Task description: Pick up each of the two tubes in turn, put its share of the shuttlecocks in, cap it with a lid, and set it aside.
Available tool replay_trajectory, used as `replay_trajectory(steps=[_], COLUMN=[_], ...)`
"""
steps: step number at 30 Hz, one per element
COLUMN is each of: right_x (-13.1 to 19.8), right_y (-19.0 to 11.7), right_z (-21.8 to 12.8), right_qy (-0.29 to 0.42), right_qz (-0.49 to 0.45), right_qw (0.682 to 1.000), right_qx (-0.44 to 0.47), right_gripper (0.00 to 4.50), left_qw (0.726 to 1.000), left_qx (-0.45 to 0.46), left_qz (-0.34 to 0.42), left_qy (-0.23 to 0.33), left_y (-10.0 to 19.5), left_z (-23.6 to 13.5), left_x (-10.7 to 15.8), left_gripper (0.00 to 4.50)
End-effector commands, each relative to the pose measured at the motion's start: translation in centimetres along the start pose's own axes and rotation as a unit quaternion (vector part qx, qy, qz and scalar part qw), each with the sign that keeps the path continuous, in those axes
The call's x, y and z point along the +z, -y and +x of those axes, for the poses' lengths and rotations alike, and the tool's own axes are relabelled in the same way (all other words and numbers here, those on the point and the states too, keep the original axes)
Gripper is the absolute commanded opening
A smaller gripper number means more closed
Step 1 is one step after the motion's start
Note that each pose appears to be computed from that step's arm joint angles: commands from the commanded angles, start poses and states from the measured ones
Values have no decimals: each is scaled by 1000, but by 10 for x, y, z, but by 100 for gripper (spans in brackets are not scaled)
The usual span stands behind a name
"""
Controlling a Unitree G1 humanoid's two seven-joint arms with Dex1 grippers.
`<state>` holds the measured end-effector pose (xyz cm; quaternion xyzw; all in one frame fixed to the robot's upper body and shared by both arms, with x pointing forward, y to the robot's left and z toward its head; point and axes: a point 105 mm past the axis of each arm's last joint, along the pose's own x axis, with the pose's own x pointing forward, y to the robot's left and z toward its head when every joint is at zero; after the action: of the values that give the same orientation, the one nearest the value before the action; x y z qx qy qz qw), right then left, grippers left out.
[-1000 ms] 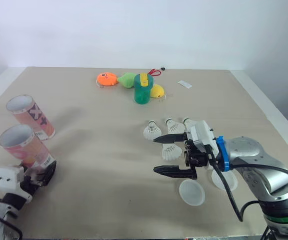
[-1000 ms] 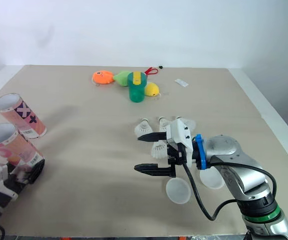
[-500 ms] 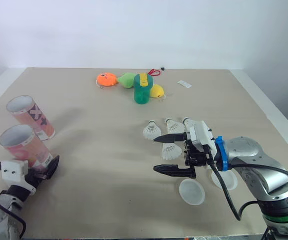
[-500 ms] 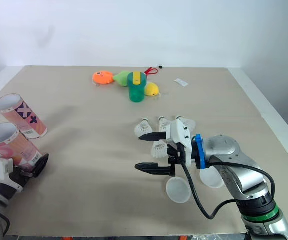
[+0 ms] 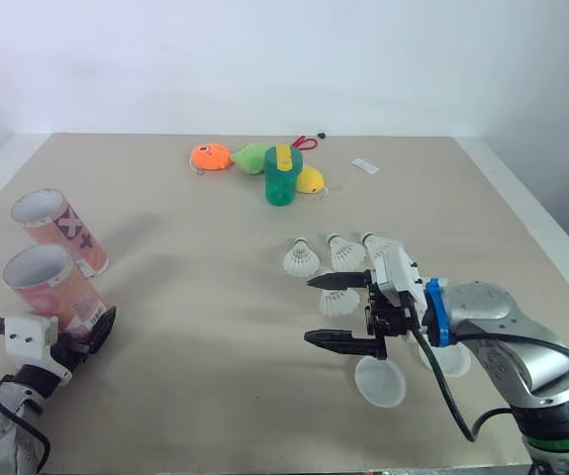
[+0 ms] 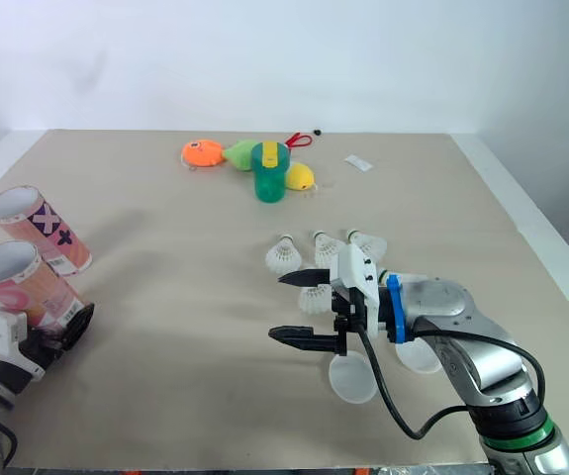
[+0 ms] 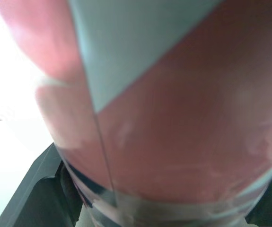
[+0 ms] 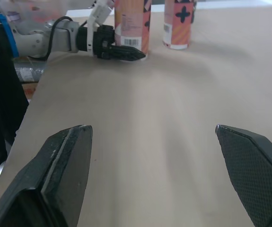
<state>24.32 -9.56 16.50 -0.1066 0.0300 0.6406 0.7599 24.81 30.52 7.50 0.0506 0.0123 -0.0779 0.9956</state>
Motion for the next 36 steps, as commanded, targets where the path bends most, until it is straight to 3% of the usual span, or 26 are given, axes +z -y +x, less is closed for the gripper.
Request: replay_trajectory(steps=[1, 7, 11, 16, 23, 30, 36], right_x=[11, 5, 2, 1, 11, 5, -13], right_y=[-4, -11, -12, -13, -14, -17, -28], right_z=[-4, -3, -3, -4, -14, -40, -32], right_qy=[15, 16, 24, 33, 52, 33, -5], right_qz=[-21, -13, -12, -19, -62, -49, -4], right_qw=[999, 999, 997, 994, 980, 961, 962], right_qx=[-20, -44, -74, -104, -183, -269, -271], right_gripper=[450, 450, 450, 450, 450, 450, 450], left_qw=[999, 992, 974, 964, 929, 853, 789], left_qx=[-42, -116, -214, -248, -347, -455, -490], left_qz=[18, 42, 76, 92, 123, 203, 271], left_qy=[-5, 9, -9, -10, -42, -158, -254], left_y=[14, 34, 60, 63, 78, 74, 60], left_z=[4, 13, 22, 31, 35, 19, 14], left_x=[6, 31, 40, 52, 69, 76, 65], left_gripper=[372, 372, 372, 372, 372, 372, 372])
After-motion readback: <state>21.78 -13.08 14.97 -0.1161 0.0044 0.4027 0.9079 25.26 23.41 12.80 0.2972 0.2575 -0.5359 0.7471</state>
